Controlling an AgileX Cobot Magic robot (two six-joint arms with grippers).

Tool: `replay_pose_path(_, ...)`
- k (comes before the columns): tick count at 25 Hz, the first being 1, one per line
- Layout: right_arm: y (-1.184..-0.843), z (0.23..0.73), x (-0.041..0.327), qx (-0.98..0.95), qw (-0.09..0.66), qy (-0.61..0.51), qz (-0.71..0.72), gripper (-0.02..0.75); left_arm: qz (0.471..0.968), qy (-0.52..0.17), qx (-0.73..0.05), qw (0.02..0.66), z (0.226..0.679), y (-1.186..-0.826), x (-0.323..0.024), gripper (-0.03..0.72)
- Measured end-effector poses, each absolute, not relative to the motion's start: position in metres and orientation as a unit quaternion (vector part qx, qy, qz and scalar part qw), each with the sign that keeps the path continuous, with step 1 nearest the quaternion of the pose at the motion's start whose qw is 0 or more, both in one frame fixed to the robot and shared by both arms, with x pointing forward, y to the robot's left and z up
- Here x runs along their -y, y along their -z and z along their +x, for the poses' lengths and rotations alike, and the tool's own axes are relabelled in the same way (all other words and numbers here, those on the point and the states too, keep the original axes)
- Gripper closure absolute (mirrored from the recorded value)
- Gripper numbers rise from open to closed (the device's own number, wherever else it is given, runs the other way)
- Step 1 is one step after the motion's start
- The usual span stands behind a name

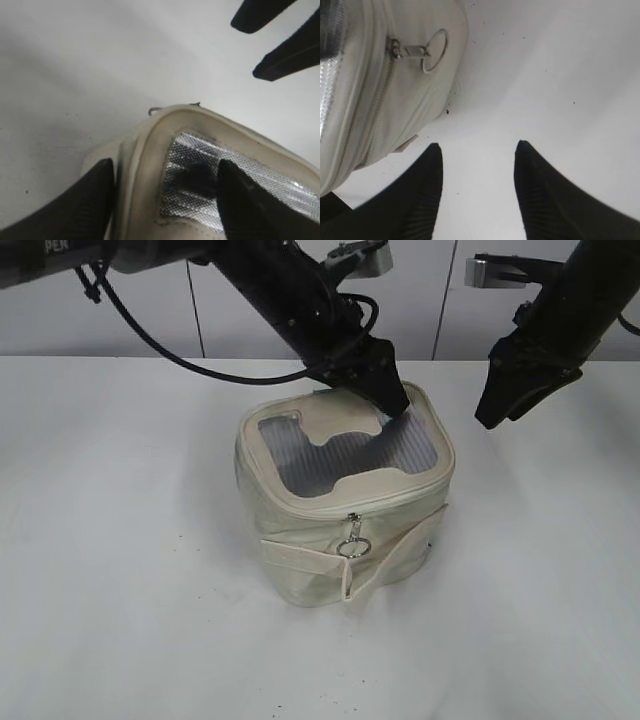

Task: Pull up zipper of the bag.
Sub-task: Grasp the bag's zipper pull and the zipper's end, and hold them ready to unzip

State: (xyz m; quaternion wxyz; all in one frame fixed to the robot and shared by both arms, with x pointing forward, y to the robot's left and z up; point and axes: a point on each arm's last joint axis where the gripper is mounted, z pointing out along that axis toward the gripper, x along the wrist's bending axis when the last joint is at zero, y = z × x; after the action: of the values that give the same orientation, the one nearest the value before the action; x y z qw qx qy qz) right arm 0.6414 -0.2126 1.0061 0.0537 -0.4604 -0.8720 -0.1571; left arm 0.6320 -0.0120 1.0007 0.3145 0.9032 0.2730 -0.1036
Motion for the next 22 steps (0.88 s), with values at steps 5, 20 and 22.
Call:
replay_pose_path(5, -1.01, 0.64, 0.213, 0.872, 0.051, 0.16, -0.461, 0.365, 0.906, 0.108, -0.27, 0.309, 0.634, -0.997, 0.01, 0.471)
replay_pose_path(20, -1.019, 0.613, 0.216, 0.869, 0.06, 0.158, -0.465, 0.366, 0.918, 0.109, -0.218, 0.312, 0.625, -0.997, 0.019, 0.646)
replay_pose_path(22, -1.012, 0.607, 0.217, 0.868, 0.073, 0.149, -0.467, 0.366, 0.92, 0.111, -0.208, 0.312, 0.62, -0.997, 0.026, 0.646)
